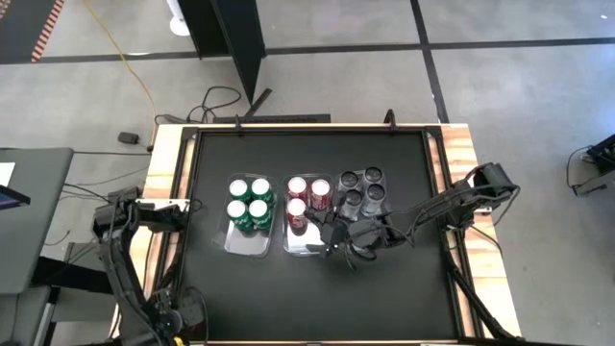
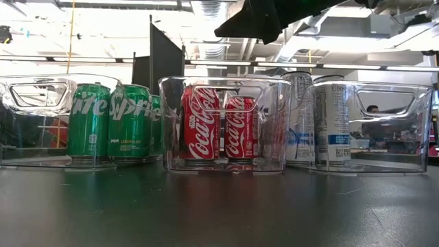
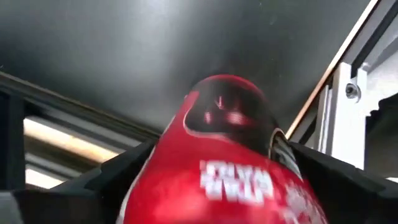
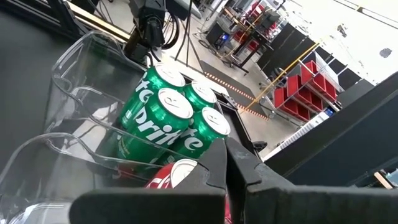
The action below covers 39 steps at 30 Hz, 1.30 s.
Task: Sort soda cans
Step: Put the red soda can into the middle transparent bin
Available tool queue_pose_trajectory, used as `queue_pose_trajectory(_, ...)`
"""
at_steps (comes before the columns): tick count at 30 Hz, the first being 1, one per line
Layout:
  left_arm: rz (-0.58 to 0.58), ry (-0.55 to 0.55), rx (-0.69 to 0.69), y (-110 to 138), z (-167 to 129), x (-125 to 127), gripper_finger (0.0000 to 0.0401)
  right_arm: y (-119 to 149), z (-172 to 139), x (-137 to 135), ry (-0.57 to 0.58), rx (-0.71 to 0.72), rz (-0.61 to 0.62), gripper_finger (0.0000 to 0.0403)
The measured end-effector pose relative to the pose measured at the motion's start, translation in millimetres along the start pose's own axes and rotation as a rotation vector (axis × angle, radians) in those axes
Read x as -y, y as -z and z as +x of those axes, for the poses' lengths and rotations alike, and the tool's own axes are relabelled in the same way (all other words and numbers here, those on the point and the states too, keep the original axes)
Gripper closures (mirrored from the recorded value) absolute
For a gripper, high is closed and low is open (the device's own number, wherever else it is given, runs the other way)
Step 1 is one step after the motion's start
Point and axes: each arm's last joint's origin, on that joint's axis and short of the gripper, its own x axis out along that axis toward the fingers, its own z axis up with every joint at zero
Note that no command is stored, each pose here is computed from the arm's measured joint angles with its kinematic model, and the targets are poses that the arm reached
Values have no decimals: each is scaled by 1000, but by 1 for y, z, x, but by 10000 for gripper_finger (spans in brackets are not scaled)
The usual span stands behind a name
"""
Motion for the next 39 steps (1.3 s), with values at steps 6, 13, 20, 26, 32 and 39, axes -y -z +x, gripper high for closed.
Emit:
queue_pose_trajectory(6, 5, 20, -14, -3, 7, 0, 99, 0, 0, 0, 1, -1, 0, 391)
queue_pose_trajectory(13, 9, 25, -41, -17, 5, 1, 99, -1, -1, -1, -2, 2, -2, 391)
queue_pose_trajectory(20, 51, 42, -25, -48, -3, -3, 99, -3, -4, -2, -9, 9, -19, 391)
queue_pose_trajectory(26, 107, 101, 63, -77, -37, -16, 99, -12, -13, 5, -7, 40, 4, 391)
queue_pose_trajectory(32, 119, 215, 173, -92, -78, -38, 99, -39, -47, 32, -10, 135, 77, 391)
queue_pose_trajectory(39, 106, 173, 537, -105, -110, -67, 99, -51, -78, 50, -58, 162, 114, 391)
